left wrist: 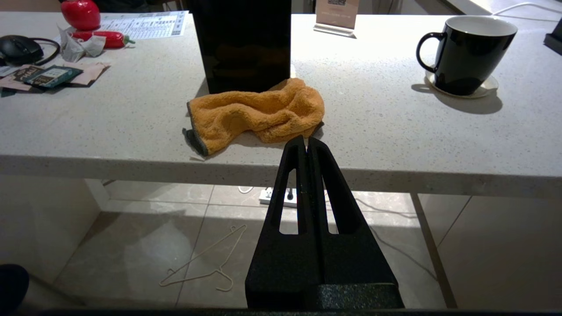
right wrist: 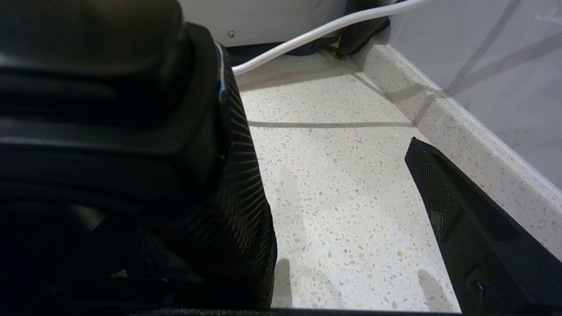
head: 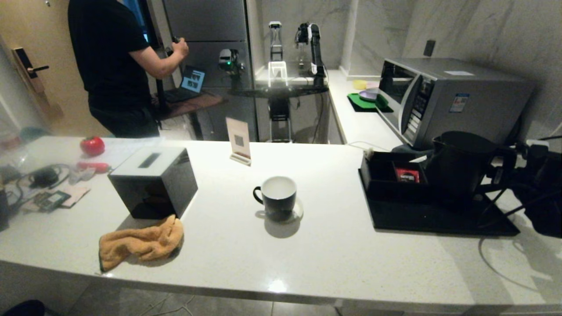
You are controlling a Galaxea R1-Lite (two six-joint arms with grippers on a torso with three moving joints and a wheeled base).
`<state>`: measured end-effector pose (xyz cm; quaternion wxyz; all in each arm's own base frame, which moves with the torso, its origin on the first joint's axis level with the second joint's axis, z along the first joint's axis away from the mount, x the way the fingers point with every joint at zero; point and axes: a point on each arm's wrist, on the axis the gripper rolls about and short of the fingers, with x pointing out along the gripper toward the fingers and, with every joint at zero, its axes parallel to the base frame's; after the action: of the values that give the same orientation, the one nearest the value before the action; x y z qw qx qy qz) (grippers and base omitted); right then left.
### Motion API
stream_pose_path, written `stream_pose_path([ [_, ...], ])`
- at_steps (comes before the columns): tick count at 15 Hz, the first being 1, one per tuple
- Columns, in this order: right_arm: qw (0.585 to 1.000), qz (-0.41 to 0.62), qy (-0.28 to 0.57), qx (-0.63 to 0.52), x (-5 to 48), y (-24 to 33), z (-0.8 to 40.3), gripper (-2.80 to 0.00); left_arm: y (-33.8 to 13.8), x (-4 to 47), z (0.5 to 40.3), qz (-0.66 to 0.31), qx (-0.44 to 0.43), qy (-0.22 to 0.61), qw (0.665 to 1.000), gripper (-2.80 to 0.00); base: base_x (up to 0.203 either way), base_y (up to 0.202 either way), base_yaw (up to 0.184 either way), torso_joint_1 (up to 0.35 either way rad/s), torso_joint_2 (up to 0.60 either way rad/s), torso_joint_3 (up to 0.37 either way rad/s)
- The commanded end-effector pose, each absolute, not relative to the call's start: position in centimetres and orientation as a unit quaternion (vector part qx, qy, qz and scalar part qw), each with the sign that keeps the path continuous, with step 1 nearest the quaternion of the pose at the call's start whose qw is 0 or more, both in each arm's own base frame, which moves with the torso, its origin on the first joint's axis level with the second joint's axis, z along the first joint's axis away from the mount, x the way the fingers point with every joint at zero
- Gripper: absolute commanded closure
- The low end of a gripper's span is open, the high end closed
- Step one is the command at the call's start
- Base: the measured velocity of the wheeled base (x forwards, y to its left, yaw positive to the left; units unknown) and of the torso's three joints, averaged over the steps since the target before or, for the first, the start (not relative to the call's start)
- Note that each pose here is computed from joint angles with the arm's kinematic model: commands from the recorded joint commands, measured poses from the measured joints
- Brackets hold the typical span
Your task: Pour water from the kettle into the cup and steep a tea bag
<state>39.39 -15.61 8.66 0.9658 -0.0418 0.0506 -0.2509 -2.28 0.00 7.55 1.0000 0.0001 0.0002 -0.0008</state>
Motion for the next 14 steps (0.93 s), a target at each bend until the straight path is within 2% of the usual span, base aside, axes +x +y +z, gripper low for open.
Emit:
stream_pose_path([
  [1, 0.966, -0.251, 0.043, -0.043, 39.3, -15.6, 9.1, -2.80, 0.0, -2.3, 7.5, -0.001, 0.001, 0.000, 1.000, 0.00, 0.000, 0.000, 0.000, 0.000, 0.00, 0.000],
  [14, 0.965, -0.256, 0.007, -0.048, 38.7, -15.5, 11.5, -2.80, 0.0, -2.3, 7.5, -0.001, 0.000, 0.000, 1.000, 0.00, 0.000, 0.000, 0.000, 0.000, 0.00, 0.000],
])
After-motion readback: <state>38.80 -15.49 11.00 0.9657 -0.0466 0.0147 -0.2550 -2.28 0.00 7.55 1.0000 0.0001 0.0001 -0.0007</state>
